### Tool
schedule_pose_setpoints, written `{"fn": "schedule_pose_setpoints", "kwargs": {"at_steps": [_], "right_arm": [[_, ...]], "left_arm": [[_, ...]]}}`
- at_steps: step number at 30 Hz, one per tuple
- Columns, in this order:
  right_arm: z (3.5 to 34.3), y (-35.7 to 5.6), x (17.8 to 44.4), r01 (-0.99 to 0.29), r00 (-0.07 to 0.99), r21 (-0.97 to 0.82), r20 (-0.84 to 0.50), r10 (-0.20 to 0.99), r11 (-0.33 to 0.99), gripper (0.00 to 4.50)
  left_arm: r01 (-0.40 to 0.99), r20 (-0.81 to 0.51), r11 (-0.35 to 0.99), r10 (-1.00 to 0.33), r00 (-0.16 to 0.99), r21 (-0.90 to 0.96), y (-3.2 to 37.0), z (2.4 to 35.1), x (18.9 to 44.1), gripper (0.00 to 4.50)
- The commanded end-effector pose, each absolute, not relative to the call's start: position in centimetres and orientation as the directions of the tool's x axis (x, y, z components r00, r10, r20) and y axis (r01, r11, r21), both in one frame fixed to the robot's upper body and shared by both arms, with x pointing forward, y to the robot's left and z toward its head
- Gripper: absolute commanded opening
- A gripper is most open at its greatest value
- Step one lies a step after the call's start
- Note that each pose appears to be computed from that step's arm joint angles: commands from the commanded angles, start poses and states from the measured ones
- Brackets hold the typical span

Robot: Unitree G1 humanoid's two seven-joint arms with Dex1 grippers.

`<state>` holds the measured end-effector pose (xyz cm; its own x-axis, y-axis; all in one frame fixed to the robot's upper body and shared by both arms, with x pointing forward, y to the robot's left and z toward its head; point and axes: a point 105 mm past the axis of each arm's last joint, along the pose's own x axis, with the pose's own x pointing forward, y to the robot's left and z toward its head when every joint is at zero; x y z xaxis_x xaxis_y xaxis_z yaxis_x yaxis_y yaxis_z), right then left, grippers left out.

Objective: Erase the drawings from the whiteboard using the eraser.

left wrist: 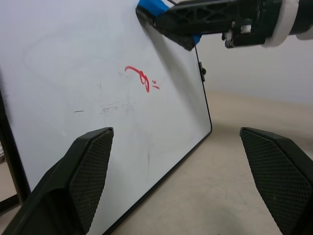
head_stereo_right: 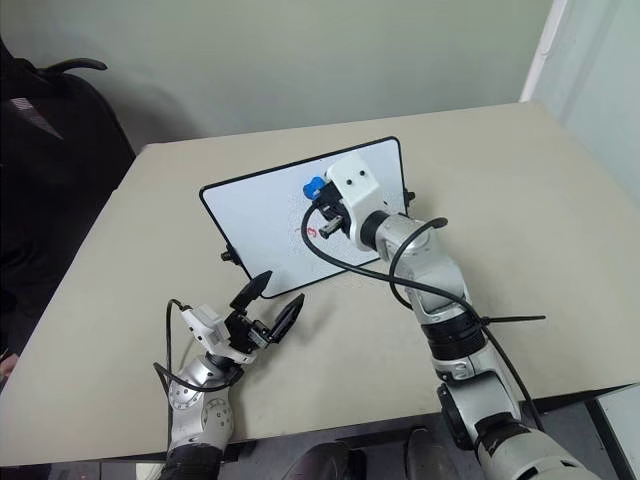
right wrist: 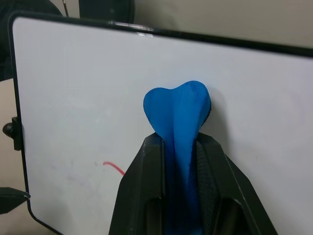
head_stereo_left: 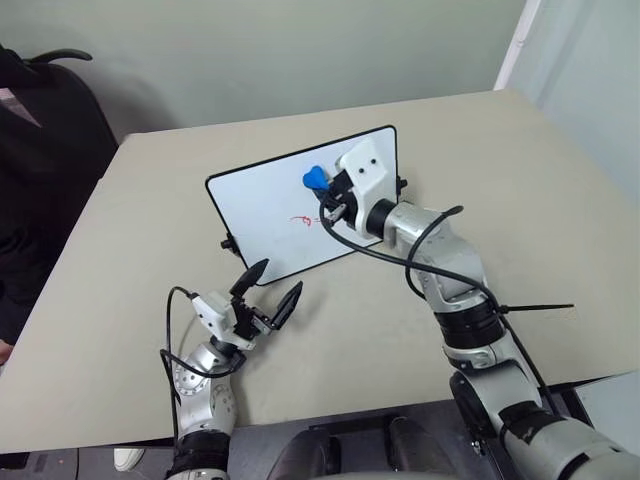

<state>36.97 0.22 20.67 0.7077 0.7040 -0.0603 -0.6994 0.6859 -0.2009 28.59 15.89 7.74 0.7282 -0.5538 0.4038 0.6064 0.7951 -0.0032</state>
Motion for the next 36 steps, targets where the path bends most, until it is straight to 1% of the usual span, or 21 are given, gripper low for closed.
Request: {"fn": "schedule_pose_setpoints", "kwargs": {"at_steps": [1,3,5,9,11,15,18,20,25,27,29,33,36], "right_arm": [[17.6,0.2,36.8,-0.71,0.703,-0.203,-0.142,0.697,0.674,0.5],[15.4,0.0,36.6,-0.718,0.696,-0.205,-0.199,0.69,0.665,0.5],[14.3,-0.1,36.4,-0.722,0.692,-0.205,-0.227,0.685,0.661,0.5],[14.2,0.1,36.3,-0.723,0.69,-0.214,-0.231,0.686,0.656,0.5],[15.0,0.4,36.3,-0.725,0.689,-0.218,-0.21,0.694,0.653,0.5],[19.0,1.3,36.4,-0.717,0.688,-0.244,-0.098,0.719,0.653,0.5],[21.0,1.5,36.3,-0.714,0.685,-0.247,-0.05,0.727,0.656,0.5],[21.7,1.6,36.1,-0.715,0.68,-0.251,-0.033,0.733,0.652,0.5],[21.8,1.7,35.8,-0.72,0.672,-0.26,-0.03,0.74,0.644,0.5],[21.5,1.8,35.6,-0.728,0.666,-0.251,-0.038,0.745,0.638,0.5],[20.3,1.8,35.7,-0.735,0.664,-0.244,-0.069,0.744,0.633,0.5],[15.8,1.2,35.8,-0.741,0.668,-0.251,-0.182,0.722,0.622,0.5],[14.8,1.0,35.8,-0.737,0.674,-0.248,-0.196,0.712,0.629,0.5]], "left_arm": [[0.607,0.39,0.788,-0.53,0.753,-0.101,15.0,5.8,27.9,4.5],[0.605,0.39,0.79,-0.528,0.754,-0.1,15.1,5.8,27.8,4.5],[0.604,0.391,0.791,-0.527,0.755,-0.099,15.2,5.8,27.7,4.5],[0.602,0.391,0.792,-0.526,0.756,-0.1,15.3,5.9,27.6,4.5],[0.603,0.391,0.791,-0.526,0.755,-0.101,15.3,5.9,27.5,4.5],[0.606,0.391,0.788,-0.528,0.754,-0.105,15.2,5.9,27.4,4.5],[0.607,0.39,0.788,-0.528,0.754,-0.107,15.2,5.8,27.4,4.5],[0.607,0.389,0.787,-0.529,0.754,-0.107,15.2,5.8,27.5,4.5],[0.607,0.386,0.787,-0.529,0.756,-0.108,15.1,5.7,27.5,4.5],[0.607,0.385,0.787,-0.529,0.756,-0.109,15.1,5.7,27.6,4.5],[0.608,0.385,0.787,-0.53,0.756,-0.11,15.1,5.7,27.6,4.5],[0.611,0.385,0.784,-0.533,0.754,-0.111,14.9,5.6,27.7,4.5],[0.609,0.386,0.786,-0.53,0.755,-0.111,14.8,5.6,27.6,4.5]]}}
